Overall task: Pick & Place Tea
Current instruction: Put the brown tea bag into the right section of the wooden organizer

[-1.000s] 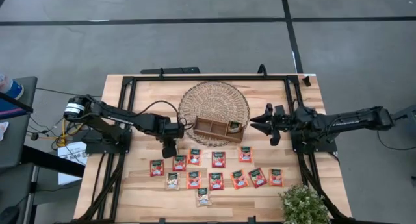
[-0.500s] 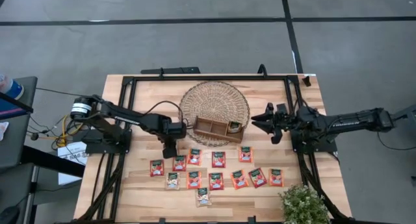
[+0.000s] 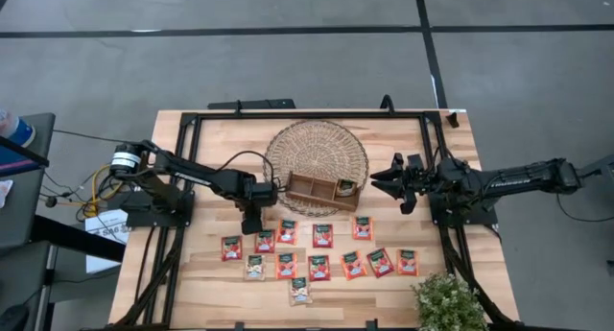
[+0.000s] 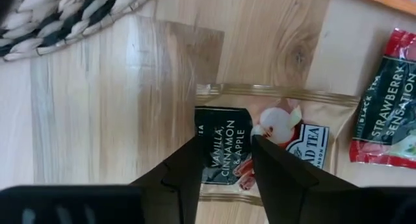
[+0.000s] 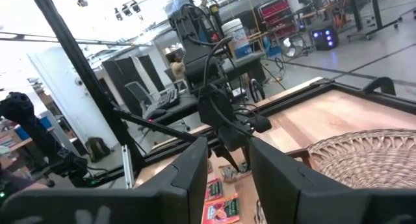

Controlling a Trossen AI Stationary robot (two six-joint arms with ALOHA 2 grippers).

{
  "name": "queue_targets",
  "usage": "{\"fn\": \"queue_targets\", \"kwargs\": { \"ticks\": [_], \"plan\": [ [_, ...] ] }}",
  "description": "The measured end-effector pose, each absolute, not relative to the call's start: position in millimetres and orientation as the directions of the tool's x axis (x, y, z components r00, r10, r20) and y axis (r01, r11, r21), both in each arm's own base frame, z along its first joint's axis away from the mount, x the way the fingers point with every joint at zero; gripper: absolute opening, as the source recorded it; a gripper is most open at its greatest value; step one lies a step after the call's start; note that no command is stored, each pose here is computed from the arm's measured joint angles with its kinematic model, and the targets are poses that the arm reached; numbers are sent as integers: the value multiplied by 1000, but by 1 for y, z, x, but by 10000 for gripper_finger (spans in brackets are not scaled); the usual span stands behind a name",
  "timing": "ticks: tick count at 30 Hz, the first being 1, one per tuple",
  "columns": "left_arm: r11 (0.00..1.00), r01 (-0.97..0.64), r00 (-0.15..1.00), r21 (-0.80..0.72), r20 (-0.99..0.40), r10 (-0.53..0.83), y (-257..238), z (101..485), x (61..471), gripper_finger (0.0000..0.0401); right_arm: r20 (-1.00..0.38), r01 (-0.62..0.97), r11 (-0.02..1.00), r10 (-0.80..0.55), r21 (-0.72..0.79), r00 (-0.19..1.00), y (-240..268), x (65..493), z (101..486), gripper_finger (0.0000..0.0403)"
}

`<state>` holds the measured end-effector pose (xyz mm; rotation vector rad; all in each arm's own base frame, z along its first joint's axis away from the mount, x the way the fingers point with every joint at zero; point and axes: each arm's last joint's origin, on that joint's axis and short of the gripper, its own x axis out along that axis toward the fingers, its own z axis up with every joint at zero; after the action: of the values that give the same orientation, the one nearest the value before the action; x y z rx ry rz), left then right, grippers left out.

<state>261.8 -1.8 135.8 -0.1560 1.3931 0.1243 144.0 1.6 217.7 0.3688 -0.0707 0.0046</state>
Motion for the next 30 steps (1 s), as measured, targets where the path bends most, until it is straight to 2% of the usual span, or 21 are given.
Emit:
{"fn": "queue_targets", "kwargs": {
  "ticks": [7,9,14,18,22,30],
  "plan": [
    [984,-177,192,-31,-981,3,-2,136,264,21,70,-18,933,-8,360,998,2,144,218,107],
    [983,-182,190,-26,-982,10,-1,135,264,7,70,-18,933,-8,360,998,2,144,218,107],
    [977,-214,189,-19,-982,22,-1,139,262,2,69,-19,923,-8,384,998,2,144,218,107],
    [967,-230,142,113,-979,149,0,154,262,1,68,-24,908,-5,418,998,2,144,218,107],
    [950,-197,179,244,-943,279,-4,186,273,0,66,-27,894,-3,448,998,2,144,217,107],
    [881,-156,432,446,-772,467,-16,263,310,0,17,-39,870,35,491,999,4,155,218,107]
  ]
}}
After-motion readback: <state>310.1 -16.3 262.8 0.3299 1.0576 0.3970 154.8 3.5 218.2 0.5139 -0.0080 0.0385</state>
